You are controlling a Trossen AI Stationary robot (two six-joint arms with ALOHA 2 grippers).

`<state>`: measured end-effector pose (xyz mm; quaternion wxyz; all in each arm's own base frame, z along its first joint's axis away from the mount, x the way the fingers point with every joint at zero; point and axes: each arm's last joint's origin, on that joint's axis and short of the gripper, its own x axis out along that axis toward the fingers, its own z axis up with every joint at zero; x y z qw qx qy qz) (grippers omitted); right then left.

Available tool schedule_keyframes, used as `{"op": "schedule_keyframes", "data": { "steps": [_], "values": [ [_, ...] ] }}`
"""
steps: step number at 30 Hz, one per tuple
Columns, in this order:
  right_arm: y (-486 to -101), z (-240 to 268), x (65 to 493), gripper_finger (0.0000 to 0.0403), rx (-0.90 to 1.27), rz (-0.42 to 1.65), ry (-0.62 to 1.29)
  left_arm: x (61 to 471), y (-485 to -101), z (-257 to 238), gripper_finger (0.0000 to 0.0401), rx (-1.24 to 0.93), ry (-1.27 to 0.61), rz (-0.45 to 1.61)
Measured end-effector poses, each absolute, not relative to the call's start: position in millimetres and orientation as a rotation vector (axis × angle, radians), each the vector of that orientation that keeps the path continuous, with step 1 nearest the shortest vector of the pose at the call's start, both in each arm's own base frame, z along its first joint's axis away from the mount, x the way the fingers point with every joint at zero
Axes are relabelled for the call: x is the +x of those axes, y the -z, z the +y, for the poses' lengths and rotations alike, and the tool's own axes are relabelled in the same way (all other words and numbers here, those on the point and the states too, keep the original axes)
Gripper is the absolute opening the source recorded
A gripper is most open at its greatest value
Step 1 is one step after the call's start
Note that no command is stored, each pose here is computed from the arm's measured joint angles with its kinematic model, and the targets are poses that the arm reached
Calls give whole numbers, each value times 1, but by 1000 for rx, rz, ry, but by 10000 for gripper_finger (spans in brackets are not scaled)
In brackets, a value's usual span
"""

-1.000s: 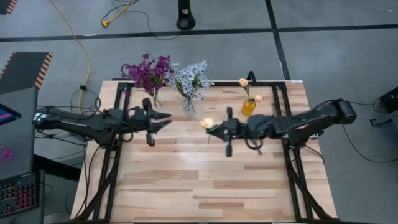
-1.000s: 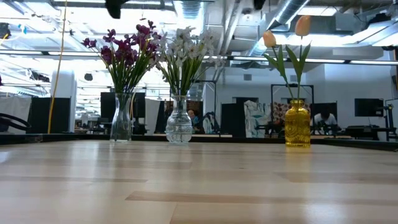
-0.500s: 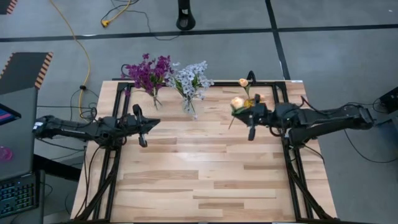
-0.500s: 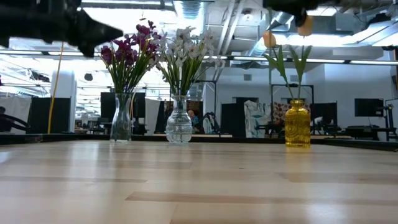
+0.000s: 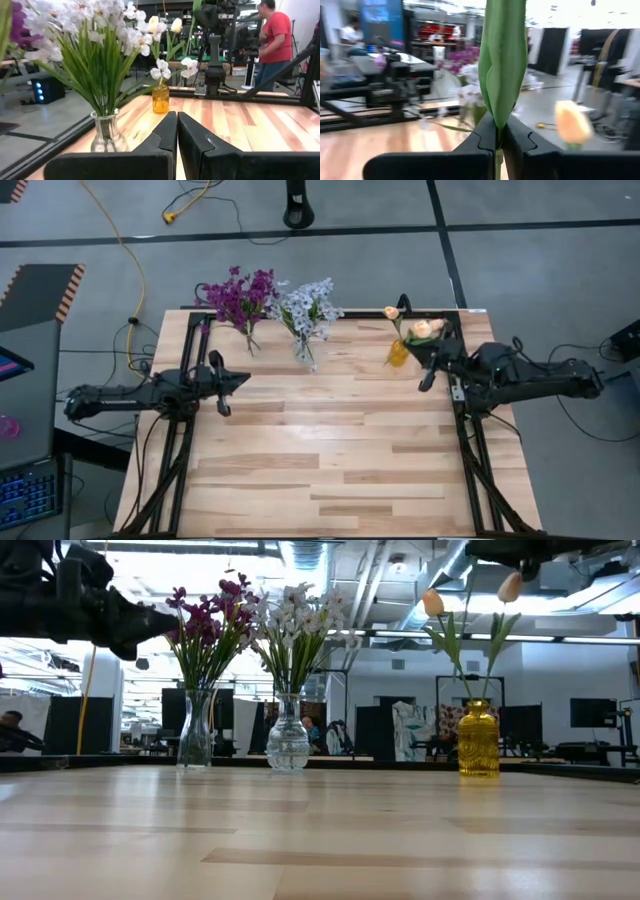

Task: Sort flowers into vase by color
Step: Put the tulip into the yellow vase

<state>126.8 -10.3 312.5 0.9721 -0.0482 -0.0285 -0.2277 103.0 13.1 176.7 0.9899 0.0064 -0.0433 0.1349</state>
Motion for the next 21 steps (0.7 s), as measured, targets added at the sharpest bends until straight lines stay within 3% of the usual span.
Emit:
{"op": "schedule_keyframes", "data": {
  "steps": [12, 21],
  "values": [
    [-318, -11, 119, 40, -101, -114, 518, 100, -178, 15, 0, -1, -292, -104],
    [-353, -5, 102, 40, -139, -181, 472, 100, -177, 15, 0, -1, -291, -103]
  ]
}}
